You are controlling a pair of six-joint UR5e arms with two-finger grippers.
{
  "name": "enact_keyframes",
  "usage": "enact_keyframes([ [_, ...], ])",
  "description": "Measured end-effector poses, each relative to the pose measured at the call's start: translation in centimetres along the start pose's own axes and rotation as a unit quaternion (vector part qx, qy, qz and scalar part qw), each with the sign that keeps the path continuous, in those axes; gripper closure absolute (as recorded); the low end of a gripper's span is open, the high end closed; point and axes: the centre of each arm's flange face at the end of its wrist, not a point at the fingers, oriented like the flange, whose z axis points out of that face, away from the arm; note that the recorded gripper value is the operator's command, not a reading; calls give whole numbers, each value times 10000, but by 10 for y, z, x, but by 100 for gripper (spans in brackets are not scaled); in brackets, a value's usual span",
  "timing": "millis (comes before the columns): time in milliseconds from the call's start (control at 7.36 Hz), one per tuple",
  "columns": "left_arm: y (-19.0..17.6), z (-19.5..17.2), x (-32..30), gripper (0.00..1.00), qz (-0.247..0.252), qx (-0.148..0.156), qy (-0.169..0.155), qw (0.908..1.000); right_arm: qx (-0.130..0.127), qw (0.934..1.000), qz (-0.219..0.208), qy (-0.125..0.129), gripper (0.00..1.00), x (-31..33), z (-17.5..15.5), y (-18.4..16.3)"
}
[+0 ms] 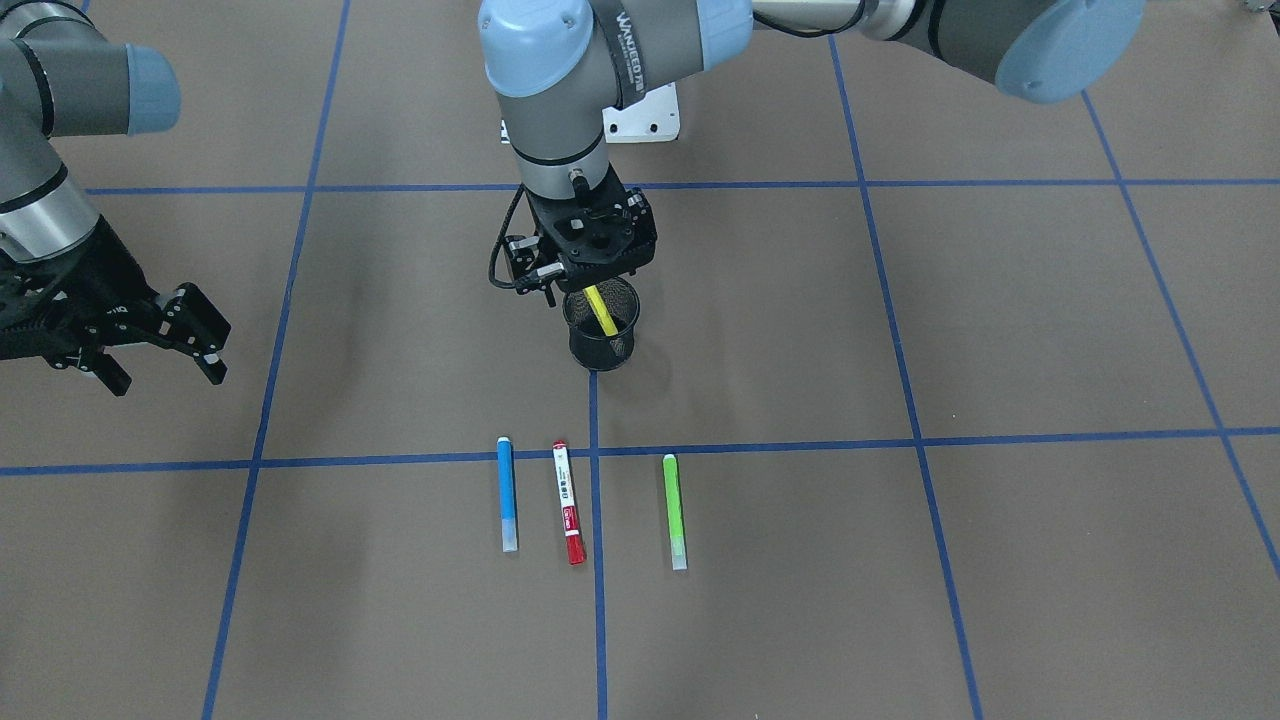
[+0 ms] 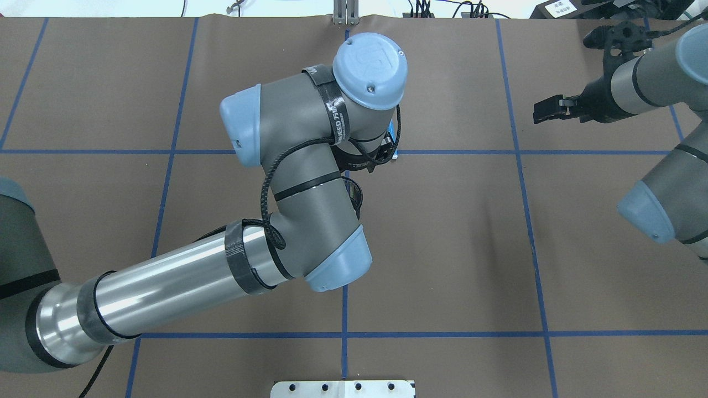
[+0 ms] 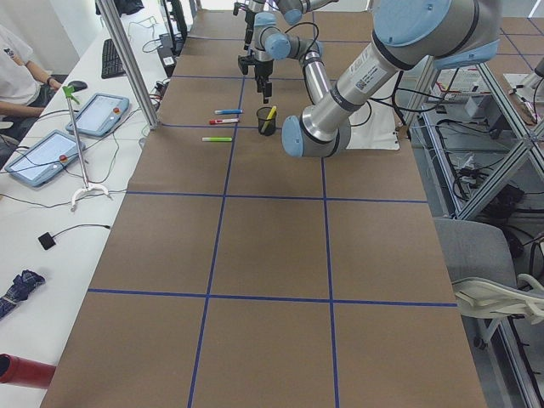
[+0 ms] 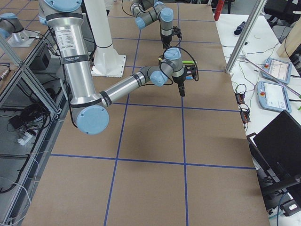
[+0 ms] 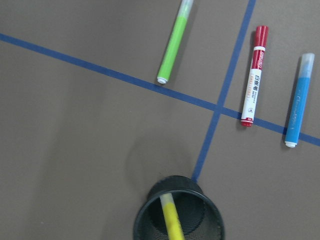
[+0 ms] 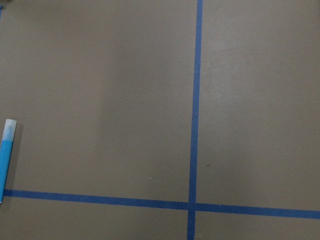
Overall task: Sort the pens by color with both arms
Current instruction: 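Lower the left gripper into the cup and grasp the yellow highlighter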
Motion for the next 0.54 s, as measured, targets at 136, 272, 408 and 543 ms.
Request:
enact_keyframes([
  [136,11,13,5,21,-20,79,-105,9999,-16,10000,6,24,2,4,1,1],
  [272,17,22,5,27,-28,112,-177,9998,-21,10000,10,39,2,5,2,2],
  [408,21,29,5,29,-43,114,-221,9997,-19,10000,12,46,2,6,2,2],
  [543,25,32,5,31,-59,104,-243,9996,-16,10000,13,51,2,6,2,2],
])
